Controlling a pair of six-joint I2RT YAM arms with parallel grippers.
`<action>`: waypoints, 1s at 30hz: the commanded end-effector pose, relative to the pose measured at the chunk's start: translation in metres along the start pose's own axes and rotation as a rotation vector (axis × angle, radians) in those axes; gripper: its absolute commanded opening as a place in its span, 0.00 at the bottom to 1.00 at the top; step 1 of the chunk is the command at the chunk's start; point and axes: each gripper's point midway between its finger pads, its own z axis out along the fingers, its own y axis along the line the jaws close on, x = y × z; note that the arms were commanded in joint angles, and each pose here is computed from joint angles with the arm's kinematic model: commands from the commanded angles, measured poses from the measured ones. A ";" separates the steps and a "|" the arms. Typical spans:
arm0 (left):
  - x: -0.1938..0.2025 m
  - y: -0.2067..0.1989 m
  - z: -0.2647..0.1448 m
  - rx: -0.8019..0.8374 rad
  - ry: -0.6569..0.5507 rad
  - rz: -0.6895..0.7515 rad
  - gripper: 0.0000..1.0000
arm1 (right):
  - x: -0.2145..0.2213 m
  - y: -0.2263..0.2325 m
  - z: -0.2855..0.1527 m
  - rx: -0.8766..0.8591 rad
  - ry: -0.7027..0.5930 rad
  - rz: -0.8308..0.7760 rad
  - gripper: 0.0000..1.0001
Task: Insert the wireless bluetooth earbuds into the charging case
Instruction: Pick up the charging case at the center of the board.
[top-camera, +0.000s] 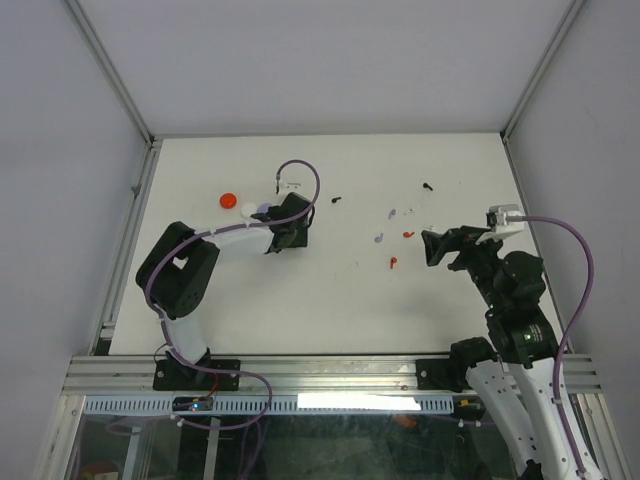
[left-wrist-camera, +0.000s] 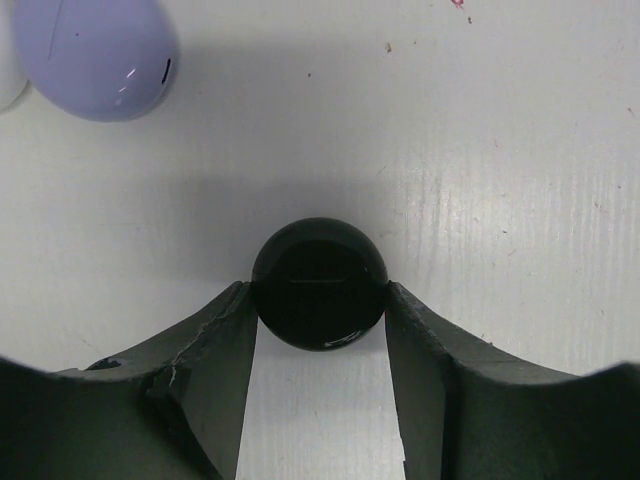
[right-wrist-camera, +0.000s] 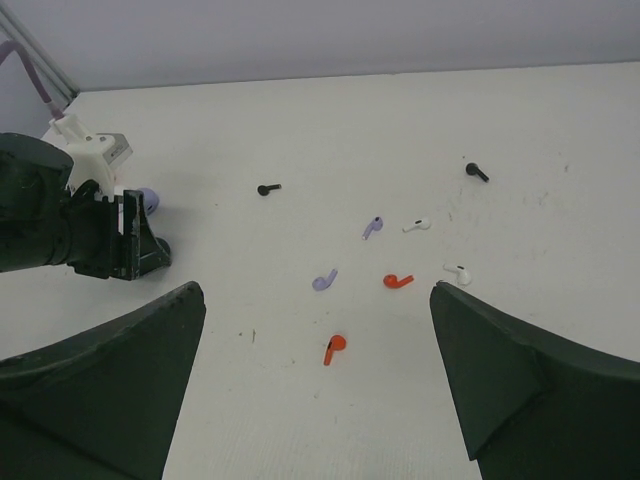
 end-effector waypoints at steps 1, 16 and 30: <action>-0.021 -0.013 -0.007 0.075 -0.079 0.015 0.40 | -0.003 0.013 0.009 -0.063 0.033 0.009 0.99; -0.035 -0.054 -0.088 0.405 -0.393 0.327 0.35 | 0.038 0.073 0.061 -0.382 0.351 0.181 0.99; -0.050 -0.105 -0.170 0.616 -0.747 0.623 0.28 | 0.060 0.145 0.087 -0.642 0.634 0.284 0.88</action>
